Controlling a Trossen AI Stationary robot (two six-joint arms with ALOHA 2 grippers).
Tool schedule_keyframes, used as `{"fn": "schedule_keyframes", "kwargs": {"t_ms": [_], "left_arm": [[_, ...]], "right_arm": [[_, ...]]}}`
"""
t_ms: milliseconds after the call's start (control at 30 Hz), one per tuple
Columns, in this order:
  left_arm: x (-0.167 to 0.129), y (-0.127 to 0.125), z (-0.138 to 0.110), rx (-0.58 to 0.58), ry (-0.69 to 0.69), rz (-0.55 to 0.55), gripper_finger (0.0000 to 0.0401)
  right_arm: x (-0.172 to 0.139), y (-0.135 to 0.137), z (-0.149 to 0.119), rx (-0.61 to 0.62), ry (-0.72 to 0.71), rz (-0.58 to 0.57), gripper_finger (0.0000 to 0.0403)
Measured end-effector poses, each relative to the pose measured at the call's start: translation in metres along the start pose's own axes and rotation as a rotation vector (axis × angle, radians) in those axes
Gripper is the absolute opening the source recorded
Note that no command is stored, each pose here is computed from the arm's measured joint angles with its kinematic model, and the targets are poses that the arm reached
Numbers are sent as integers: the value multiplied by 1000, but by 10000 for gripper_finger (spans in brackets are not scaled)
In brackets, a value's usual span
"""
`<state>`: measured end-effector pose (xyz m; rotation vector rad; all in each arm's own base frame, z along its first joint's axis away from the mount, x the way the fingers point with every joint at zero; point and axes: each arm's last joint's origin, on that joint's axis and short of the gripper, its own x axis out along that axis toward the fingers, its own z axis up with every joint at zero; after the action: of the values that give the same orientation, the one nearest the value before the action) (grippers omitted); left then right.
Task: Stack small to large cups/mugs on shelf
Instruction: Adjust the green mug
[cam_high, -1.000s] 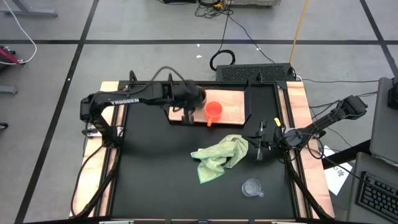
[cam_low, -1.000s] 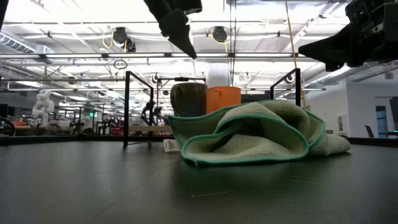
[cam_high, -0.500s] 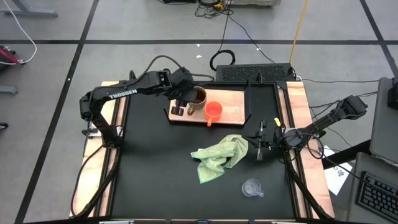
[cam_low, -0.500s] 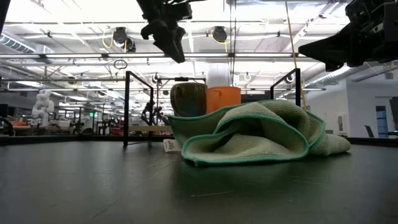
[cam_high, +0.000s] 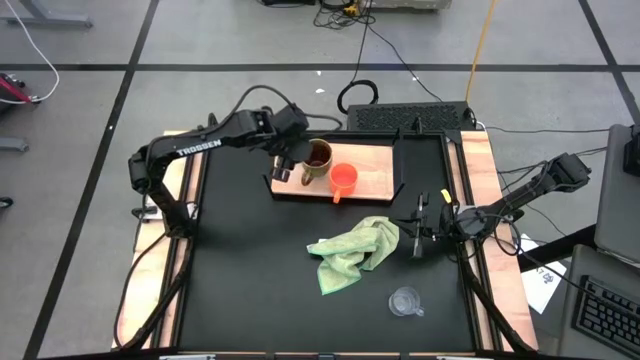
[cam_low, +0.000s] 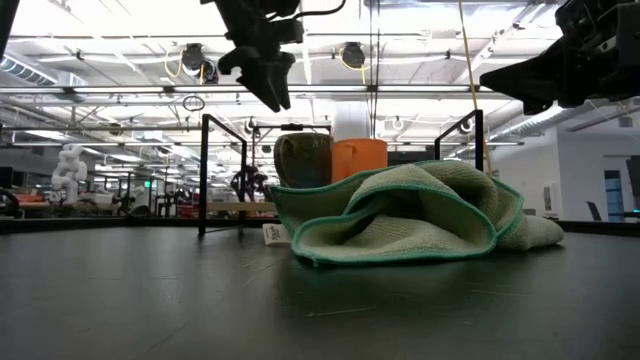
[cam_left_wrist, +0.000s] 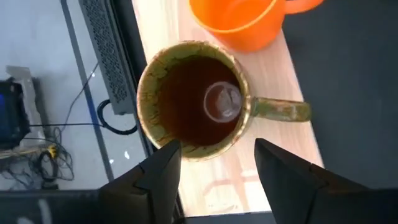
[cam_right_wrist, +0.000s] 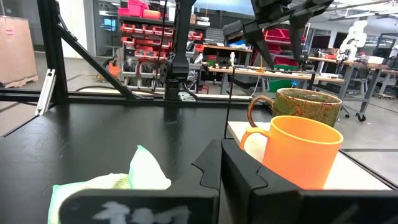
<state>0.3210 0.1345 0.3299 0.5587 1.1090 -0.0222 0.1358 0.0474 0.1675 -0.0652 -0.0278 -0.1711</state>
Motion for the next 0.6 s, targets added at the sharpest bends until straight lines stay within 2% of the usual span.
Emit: {"fn": "schedule_keyframes", "kwargs": {"t_ms": [233, 433, 600], "left_arm": [[0, -4, -4, 29, 3, -81, 207], [3, -3, -5, 62, -23, -105, 207], [19, -3, -4, 61, -12, -146, 207]], "right_arm": [[0, 0, 0, -1, 0, 0, 0], [0, 0, 1, 0, -5, 0, 0], [0, 0, 1, -2, -6, -1, 0]]}}
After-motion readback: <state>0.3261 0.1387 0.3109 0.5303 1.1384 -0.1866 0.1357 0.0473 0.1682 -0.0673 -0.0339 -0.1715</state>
